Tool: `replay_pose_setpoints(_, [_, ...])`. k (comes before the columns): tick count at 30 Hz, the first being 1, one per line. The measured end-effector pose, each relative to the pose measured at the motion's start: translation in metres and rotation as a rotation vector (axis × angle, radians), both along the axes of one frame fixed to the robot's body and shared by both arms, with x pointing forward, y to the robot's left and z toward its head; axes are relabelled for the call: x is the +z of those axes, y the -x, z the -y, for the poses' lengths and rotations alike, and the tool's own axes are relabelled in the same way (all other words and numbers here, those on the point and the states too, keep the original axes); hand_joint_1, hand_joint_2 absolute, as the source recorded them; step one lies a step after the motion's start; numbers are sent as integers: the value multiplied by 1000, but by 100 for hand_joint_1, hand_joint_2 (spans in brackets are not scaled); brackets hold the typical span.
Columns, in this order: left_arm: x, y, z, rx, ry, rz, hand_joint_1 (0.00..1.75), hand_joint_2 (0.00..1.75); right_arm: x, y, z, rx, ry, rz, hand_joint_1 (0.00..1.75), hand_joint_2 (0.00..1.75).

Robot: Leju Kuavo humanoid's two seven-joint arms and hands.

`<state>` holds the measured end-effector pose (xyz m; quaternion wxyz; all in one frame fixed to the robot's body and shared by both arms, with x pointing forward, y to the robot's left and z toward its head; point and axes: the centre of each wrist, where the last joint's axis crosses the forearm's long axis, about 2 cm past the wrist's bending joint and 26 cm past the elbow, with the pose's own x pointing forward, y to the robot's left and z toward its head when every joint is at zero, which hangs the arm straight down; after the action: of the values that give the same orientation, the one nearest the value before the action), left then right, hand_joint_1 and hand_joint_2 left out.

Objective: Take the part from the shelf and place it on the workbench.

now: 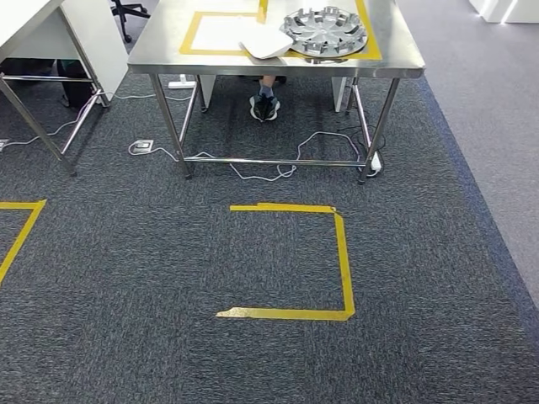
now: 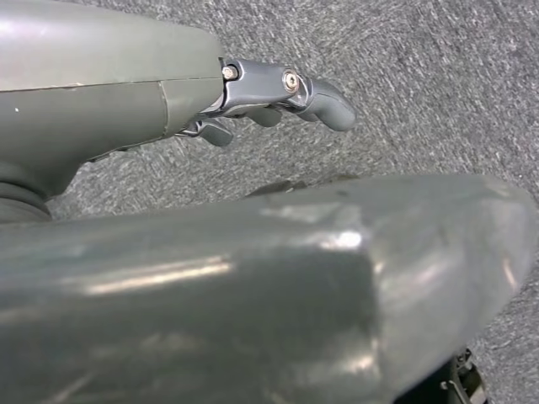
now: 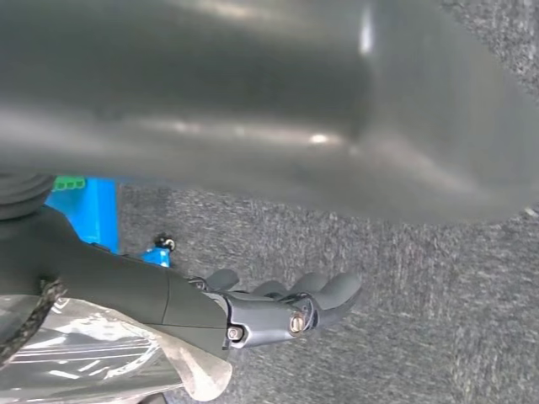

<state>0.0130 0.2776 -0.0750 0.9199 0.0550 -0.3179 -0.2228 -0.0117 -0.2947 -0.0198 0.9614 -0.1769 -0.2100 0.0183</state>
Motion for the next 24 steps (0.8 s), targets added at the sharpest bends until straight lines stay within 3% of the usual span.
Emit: replay_pose_setpoints(24, [0,2,0,-5,2,-3,0,0,-2,1,0,21,0,-9,0,0])
